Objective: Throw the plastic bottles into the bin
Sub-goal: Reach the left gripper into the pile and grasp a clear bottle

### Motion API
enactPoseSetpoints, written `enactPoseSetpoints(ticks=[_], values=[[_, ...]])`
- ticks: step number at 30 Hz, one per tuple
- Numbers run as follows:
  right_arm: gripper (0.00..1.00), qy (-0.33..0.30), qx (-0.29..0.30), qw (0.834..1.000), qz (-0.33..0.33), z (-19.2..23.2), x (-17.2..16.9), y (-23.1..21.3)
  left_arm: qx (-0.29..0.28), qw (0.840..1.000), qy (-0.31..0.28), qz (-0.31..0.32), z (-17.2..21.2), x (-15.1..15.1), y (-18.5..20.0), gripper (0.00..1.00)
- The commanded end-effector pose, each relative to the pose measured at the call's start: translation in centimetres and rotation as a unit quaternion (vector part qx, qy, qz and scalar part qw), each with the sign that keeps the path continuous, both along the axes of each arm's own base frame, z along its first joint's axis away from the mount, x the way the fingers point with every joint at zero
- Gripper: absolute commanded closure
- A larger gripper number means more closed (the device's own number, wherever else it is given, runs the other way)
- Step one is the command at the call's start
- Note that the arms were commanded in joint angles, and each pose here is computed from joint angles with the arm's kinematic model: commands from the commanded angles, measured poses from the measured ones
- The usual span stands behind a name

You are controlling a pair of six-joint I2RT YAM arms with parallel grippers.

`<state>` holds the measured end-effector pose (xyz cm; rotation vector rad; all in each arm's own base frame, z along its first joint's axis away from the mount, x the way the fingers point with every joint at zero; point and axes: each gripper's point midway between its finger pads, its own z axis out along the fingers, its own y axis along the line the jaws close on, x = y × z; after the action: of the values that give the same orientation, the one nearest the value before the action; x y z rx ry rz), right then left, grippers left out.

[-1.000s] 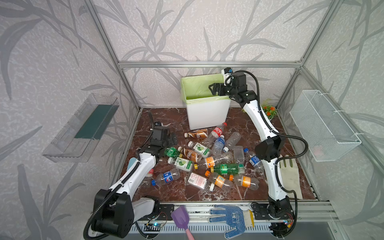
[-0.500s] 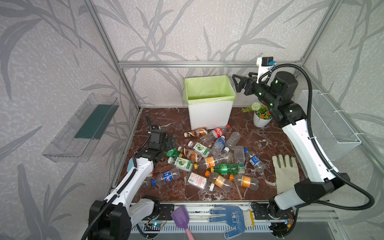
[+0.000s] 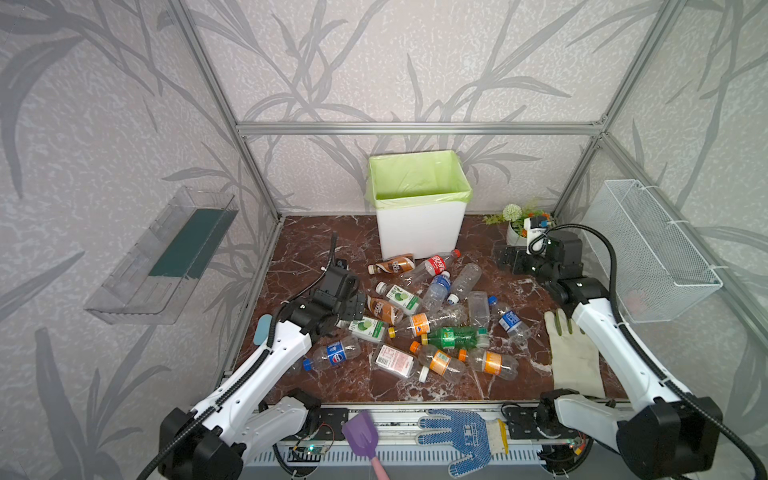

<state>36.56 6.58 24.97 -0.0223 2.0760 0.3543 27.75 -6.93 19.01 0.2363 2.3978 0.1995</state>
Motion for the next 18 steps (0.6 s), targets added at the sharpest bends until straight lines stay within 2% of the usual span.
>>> enactPoseSetpoints(ticks=[1, 5, 8, 12, 15, 18], values=[[0.01, -0.048, -0.017, 0.999, 0.017, 1.4, -0.6, -0.4, 0.161, 0.982, 0.024, -0.097, 2.9, -1.0, 1.6, 0.01], [0.01, -0.055, -0.034, 0.998, 0.007, 0.7, -1.1, -1.5, 0.236, 0.944, 0.124, -0.194, 0.2, -3.9, 2.0, 0.01], [0.01, -0.061, -0.03, 0.998, 0.006, 0.4, -1.2, -1.8, 0.25, 0.919, 0.184, -0.243, -3.1, -6.2, 1.8, 0.04], [0.01, -0.058, -0.018, 0.998, 0.008, 0.1, -0.9, -1.9, 0.233, 0.905, 0.214, -0.284, -6.3, -8.2, 0.7, 0.1], [0.01, -0.053, -0.013, 0.998, 0.006, -0.1, -0.8, -1.9, 0.224, 0.892, 0.238, -0.312, -7.9, -9.5, 0.0, 0.1], [0.01, -0.048, -0.009, 0.999, 0.004, -0.6, -0.8, -2.0, 0.213, 0.886, 0.249, -0.327, -9.2, -10.1, -0.5, 0.11]])
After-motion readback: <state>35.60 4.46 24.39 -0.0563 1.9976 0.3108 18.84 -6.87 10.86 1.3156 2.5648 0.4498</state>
